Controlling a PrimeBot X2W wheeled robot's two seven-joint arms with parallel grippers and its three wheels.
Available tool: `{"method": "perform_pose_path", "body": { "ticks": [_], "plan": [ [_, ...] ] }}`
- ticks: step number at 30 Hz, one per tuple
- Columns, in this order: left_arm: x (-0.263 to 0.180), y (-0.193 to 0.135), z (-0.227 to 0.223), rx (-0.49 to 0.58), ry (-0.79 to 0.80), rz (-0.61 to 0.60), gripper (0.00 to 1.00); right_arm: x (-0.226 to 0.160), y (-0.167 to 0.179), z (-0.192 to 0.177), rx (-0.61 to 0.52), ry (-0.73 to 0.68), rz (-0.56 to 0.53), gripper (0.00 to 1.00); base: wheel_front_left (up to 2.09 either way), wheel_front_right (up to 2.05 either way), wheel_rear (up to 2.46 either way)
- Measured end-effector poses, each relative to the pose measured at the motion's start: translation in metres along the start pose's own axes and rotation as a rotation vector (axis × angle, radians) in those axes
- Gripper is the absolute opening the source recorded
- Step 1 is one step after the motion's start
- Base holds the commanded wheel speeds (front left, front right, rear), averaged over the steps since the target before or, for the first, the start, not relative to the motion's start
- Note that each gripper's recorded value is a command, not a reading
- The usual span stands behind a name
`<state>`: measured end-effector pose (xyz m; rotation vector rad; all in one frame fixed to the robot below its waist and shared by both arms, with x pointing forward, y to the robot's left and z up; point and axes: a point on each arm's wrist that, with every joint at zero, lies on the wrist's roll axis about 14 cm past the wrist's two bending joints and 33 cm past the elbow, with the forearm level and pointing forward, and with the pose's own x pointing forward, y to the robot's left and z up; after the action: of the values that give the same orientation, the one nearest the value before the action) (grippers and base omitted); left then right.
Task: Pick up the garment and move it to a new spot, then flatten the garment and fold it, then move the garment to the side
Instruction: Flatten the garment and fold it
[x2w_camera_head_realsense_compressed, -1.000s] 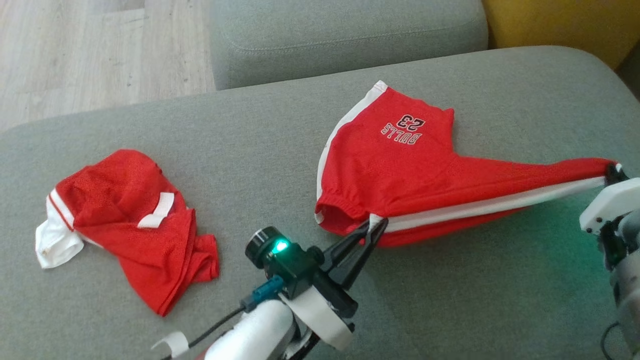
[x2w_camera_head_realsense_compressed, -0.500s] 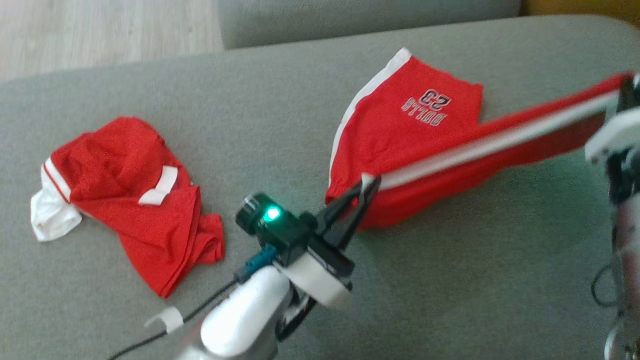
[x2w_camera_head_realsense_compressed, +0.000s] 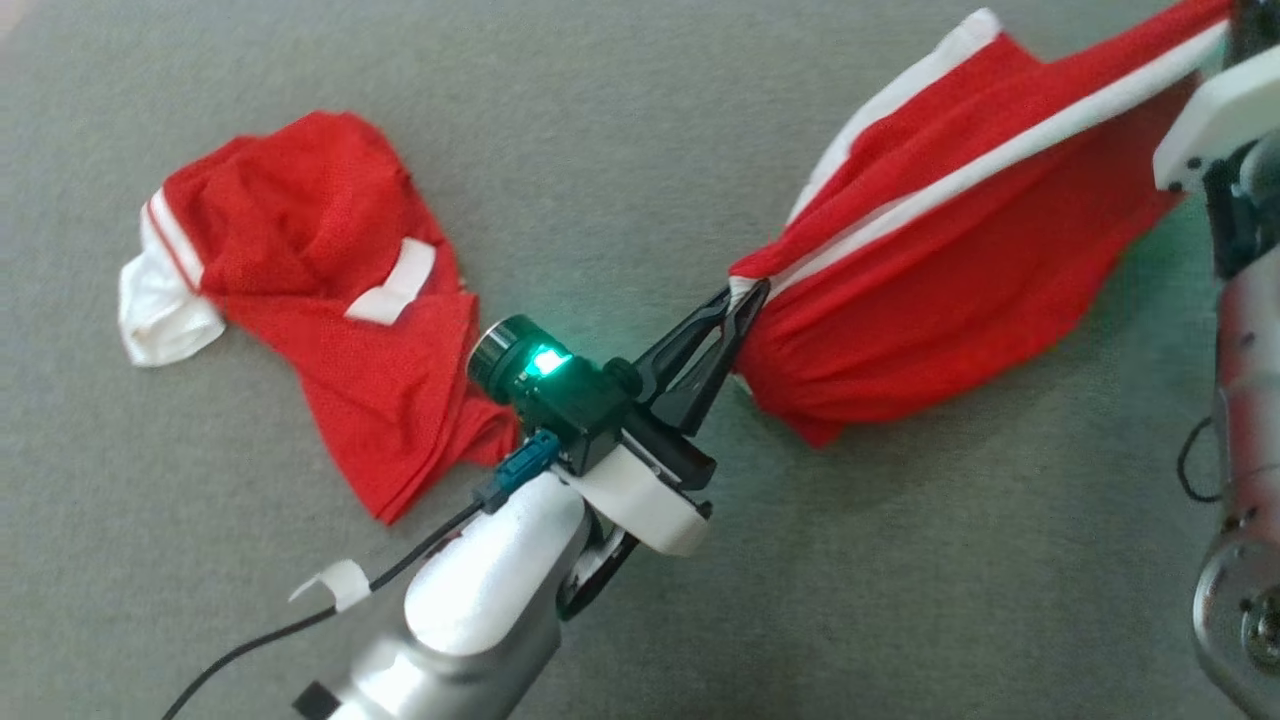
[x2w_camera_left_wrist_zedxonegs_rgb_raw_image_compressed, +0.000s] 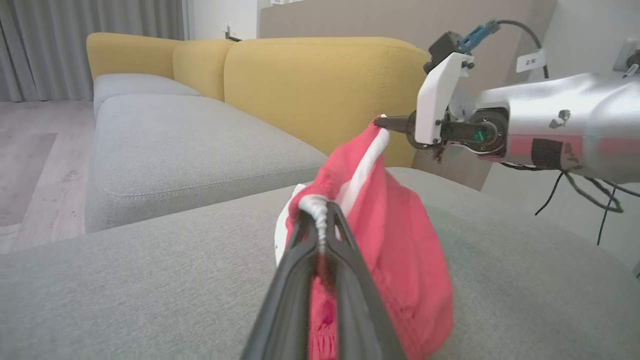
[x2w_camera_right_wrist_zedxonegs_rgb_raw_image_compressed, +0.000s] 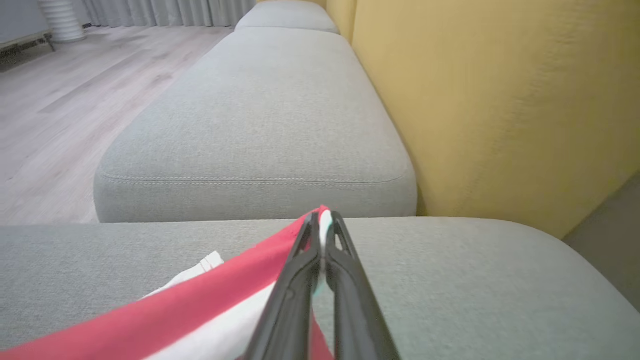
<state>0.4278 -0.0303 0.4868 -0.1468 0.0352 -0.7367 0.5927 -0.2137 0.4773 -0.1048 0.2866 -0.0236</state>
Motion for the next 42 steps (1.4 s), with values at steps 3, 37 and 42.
{"method": "perform_pose_path", "body": {
  "ticks": [3, 37, 42],
  "plan": [
    [-0.002, 0.007, -0.006, -0.014, 0.013, 0.015, 0.00, 0.015, 0.021, -0.007, -0.032, 0.025, 0.046, 0.00, 0.00, 0.00, 0.00],
    [-0.007, 0.062, 0.063, 0.057, -0.157, 0.271, 1.00, -0.001, 0.028, 0.053, 0.095, -0.202, 0.070, 1.00, 0.00, 0.00, 0.00],
    [-0.035, 0.063, 0.093, 0.090, -0.243, 0.346, 1.00, -0.055, 0.046, 0.068, 0.088, -0.322, 0.139, 1.00, 0.00, 0.00, 0.00]
  ]
}}
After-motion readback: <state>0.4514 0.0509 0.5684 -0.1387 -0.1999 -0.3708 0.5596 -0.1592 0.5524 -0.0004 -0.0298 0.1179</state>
